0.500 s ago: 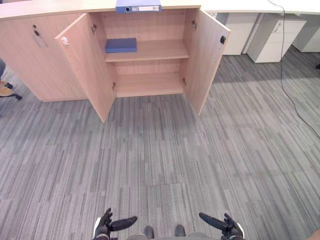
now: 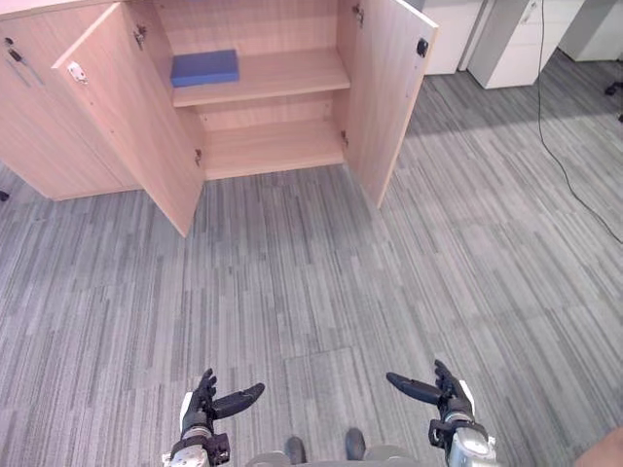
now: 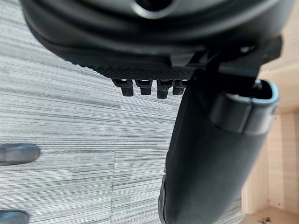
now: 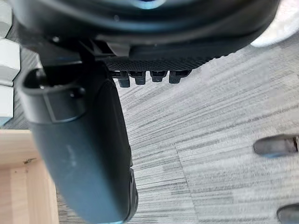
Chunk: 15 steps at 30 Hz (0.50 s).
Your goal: Walk over to the cabinet, pick up the folder, carry it to the office cabinet, place the folder inside the office cabinet, then close the office cabinet door
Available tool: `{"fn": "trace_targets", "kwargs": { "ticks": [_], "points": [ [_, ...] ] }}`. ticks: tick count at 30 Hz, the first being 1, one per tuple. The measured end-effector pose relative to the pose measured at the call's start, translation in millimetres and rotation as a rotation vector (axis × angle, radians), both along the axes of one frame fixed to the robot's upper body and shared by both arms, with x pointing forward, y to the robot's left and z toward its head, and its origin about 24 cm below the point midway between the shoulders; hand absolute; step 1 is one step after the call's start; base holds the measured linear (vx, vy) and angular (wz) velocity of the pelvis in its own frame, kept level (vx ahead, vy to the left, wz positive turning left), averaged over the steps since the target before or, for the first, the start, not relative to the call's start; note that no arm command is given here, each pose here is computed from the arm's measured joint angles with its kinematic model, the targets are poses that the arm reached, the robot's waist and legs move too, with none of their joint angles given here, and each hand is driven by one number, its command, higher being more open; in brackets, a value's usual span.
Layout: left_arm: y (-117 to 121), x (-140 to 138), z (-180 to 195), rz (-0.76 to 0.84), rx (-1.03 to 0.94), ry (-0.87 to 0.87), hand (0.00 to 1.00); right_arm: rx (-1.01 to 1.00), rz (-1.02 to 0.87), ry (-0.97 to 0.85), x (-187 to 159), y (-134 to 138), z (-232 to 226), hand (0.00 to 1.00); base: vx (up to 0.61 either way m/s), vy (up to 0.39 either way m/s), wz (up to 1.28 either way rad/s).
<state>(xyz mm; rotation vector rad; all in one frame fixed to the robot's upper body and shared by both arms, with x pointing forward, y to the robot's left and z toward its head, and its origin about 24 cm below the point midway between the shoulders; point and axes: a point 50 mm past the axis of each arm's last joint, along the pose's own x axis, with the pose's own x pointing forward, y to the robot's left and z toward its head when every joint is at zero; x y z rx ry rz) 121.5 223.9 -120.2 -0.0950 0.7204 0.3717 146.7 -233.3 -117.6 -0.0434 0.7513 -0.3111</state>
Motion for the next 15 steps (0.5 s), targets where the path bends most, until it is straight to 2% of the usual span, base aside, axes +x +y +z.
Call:
{"fn": "trace_targets", "kwargs": {
  "ticks": [8, 13, 15],
  "points": [
    [-2, 3, 9, 0.023, -0.012, -0.061, 1.00, -0.054, 0.071, -0.093, 24, -2, 19, 1.00, 0.05, 0.054, -0.10],
    [0, 11, 13, -0.023, 0.020, -0.070, 1.00, -0.053, 0.154, -0.151, 36, 15, 28, 1.00, 0.31, 0.038, 0.36],
    [-3, 24, 17, -0.037, 0.018, -0.102, 1.00, -0.064, 0.166, -0.175, 42, 15, 33, 1.00, 0.52, -0.070, 0.71]
  ]
}}
